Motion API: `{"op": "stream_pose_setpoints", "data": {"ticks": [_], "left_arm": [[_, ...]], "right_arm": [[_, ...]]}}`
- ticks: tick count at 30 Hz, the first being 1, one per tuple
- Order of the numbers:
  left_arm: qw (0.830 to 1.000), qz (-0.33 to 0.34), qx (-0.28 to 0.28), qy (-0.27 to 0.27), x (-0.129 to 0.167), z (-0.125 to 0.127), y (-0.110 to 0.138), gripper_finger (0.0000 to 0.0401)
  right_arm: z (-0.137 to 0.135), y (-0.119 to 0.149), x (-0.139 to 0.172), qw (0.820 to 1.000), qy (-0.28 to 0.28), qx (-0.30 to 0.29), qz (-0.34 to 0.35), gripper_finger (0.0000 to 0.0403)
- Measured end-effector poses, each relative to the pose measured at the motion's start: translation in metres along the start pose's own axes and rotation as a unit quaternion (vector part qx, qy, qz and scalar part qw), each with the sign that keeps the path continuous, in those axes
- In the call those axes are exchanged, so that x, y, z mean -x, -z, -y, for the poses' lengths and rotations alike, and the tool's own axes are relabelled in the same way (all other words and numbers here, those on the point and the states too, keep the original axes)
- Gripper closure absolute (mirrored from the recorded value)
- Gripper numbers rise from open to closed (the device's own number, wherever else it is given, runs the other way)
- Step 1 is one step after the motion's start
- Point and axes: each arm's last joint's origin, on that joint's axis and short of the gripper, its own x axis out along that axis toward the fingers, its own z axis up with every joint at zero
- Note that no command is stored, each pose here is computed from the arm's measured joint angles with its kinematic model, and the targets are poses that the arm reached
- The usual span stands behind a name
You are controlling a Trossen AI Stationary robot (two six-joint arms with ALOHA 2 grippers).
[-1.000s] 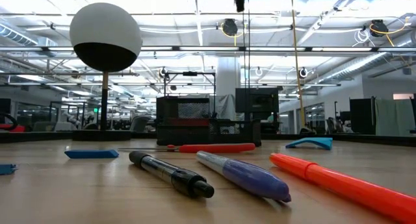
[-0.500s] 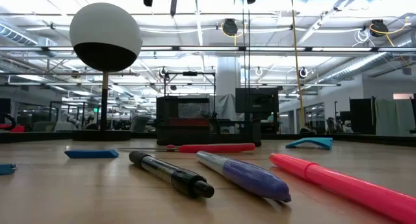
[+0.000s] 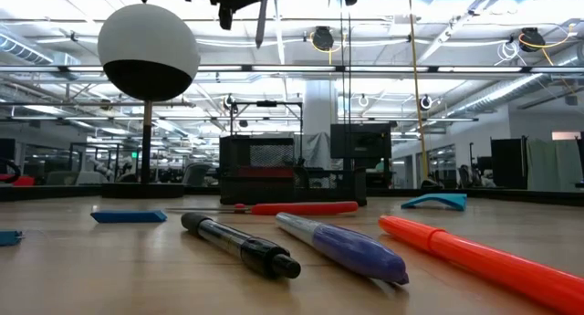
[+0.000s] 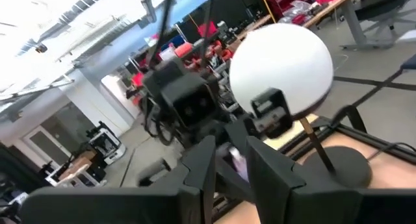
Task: Pick and place office supplies into organizer
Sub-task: Put the purple pen into the black desk organizer
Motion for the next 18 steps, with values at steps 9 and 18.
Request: {"op": "stream_pose_setpoints", "data": {"ticks": [9,18], "left_arm": [[1.0,0.002,0.023,0.002,-0.002,-0.016,0.029,0.0358],[0.999,0.022,0.046,-0.018,0.008,-0.027,0.063,0.0358]], "right_arm": [[-0.005,0.004,0.0,1.0,-0.008,-0.003,-0.006,0.0328],[-0.005,0.003,0.0,1.0,-0.007,-0.013,-0.005,0.0328]]}}
